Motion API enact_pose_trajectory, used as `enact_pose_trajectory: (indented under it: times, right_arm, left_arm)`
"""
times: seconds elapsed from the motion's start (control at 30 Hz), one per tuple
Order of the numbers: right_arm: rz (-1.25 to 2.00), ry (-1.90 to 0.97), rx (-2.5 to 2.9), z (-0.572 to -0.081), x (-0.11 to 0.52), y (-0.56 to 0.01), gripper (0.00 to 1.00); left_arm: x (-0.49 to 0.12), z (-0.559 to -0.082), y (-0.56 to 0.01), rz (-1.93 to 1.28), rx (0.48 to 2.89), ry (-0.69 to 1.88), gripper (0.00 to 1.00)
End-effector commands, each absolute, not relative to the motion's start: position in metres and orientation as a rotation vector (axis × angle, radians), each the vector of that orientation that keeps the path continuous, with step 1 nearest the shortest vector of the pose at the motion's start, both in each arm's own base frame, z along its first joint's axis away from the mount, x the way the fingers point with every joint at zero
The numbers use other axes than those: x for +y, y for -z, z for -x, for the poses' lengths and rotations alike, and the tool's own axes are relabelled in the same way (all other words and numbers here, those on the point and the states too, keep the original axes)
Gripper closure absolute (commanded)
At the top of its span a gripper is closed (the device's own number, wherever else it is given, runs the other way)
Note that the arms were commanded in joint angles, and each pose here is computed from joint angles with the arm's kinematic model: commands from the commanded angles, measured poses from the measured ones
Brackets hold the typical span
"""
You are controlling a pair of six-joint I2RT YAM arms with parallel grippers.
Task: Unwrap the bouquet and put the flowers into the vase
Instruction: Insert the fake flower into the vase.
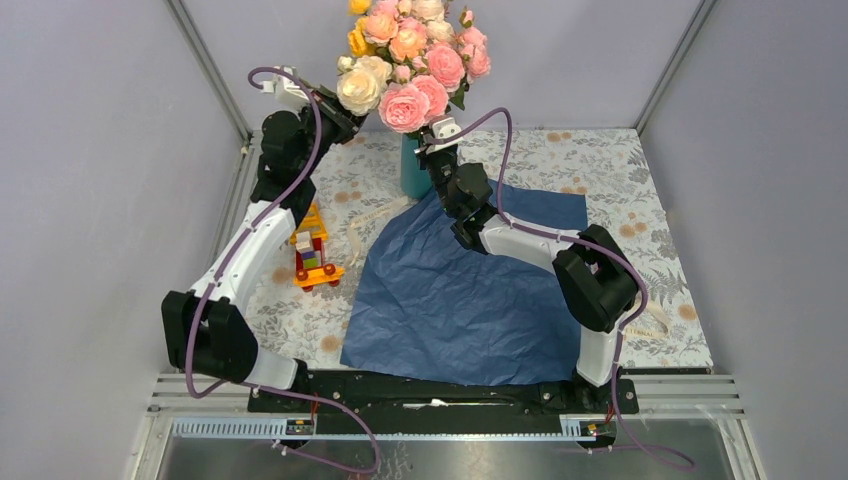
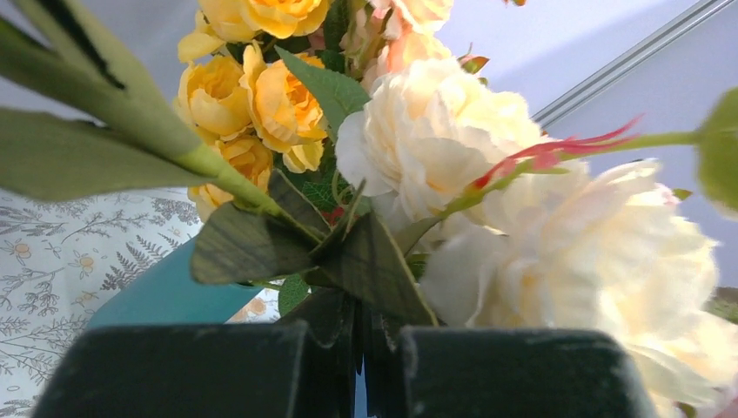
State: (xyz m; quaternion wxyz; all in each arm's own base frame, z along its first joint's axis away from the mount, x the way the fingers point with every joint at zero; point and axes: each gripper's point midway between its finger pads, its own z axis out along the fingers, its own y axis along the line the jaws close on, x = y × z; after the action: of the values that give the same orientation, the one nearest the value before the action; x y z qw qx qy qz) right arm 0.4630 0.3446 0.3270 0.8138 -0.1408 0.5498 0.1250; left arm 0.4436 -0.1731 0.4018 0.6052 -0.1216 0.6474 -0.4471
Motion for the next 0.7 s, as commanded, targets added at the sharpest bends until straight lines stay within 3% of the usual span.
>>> enact_pose_trajectory:
  times: [0.0, 0.17, 0.27, 0.37, 0.53, 0.67]
  right_arm:
    - [0.324, -0.195, 1.331, -0.472, 0.344, -0.273, 1.0]
    - [0.327, -0.179, 1.346, -0.474, 0.342, -0.265, 1.0]
    - [0.324, -0.19, 1.336, -0.47, 0.341, -0.271, 0.95]
    - [0.319, -0.203, 1.327, -0.466, 0.339, -0.276, 0.87]
    - [0.309, -0.226, 1.308, -0.459, 0.336, -0.285, 0.79]
    - [0.304, -0.242, 1.296, -0.453, 0.332, -0.291, 0.72]
  left_arm:
    - [-0.181, -0.457, -0.378, 0.288, 1.538, 1.058, 1.0]
    - [-0.18, -0.463, -0.363, 0.299, 1.569, 1.023, 1.0]
    - [-0.171, -0.459, -0.367, 0.302, 1.559, 0.958, 0.98]
    - [-0.161, -0.455, -0.37, 0.301, 1.548, 0.888, 0.9]
    - [-0.151, -0.446, -0.377, 0.277, 1.534, 0.815, 0.67]
    - [-0.145, -0.439, -0.383, 0.252, 1.52, 0.775, 0.54]
